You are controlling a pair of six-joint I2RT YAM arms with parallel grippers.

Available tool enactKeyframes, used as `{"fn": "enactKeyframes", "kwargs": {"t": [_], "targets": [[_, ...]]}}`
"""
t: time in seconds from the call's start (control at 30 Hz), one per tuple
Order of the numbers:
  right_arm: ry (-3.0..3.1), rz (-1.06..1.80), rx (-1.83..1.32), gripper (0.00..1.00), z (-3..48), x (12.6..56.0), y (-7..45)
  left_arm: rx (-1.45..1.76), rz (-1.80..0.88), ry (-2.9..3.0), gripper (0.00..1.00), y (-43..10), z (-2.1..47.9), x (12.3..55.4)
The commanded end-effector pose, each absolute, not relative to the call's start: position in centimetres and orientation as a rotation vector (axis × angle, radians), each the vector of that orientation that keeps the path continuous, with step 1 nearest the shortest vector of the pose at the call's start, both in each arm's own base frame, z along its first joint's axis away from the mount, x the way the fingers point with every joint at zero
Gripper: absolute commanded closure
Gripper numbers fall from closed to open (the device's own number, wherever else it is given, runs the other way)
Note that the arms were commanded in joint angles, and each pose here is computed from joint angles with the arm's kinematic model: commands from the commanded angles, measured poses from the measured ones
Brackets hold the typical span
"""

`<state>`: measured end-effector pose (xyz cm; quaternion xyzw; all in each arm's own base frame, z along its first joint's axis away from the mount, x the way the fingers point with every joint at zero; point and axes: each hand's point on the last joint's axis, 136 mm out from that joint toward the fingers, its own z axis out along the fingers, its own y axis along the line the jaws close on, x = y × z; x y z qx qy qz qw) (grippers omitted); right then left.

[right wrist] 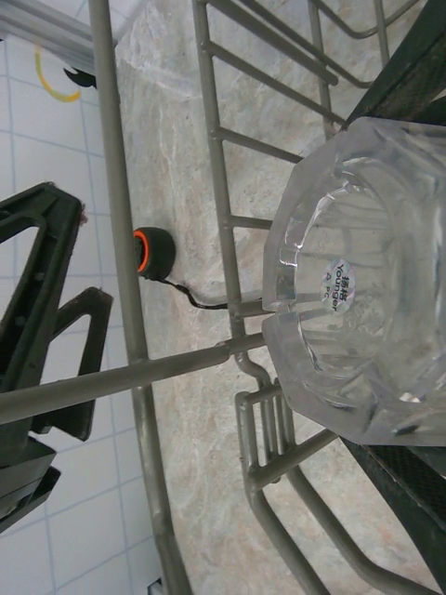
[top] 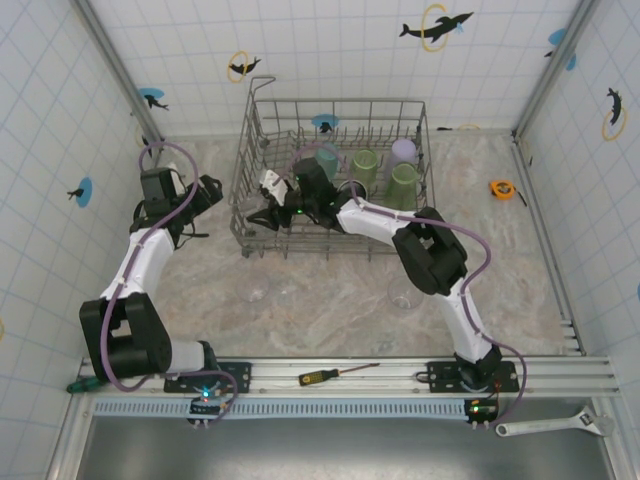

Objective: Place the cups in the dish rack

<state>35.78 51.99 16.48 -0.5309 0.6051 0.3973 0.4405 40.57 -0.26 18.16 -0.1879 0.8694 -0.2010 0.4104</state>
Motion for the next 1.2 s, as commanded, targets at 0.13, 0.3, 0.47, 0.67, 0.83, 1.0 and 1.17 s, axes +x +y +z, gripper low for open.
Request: {"fn": "enactKeyframes", "kwargs": {"t": [0.13,0.3,0.47,0.67,0.83,1.0,1.17], "targets": [[1.346,1.067,-1.231,0.6,19.9,35.7,54.2,-0.492,-0.54,2.195,0.03,-0.3,17.5,40.6],[1.36,1.09,-1.189,0.58,19.2,36.1,54.4,-0.488,-0.549,2.195,0.03,-0.5,17.5,40.5],[1.396,1.119,-1.172,0.48,18.0,36.1,54.7,-0.483,-0.559,2.189,0.03,-0.6,17.8,40.6],[1.429,1.103,-1.166,0.34,17.3,36.0,54.4,-0.48,-0.567,2.188,0.03,-0.7,17.8,40.5],[1.457,1.086,-1.185,0.24,16.9,35.8,54.2,-0.475,-0.574,2.183,0.03,-0.8,18.0,40.5],[1.498,1.048,-1.218,0.19,15.8,35.6,53.9,-0.473,-0.574,2.175,0.03,-0.8,18.2,40.5],[1.503,1.006,-1.228,0.18,16.8,35.4,53.3,-0.469,-0.571,2.17,0.03,-0.8,18.4,40.4]]}}
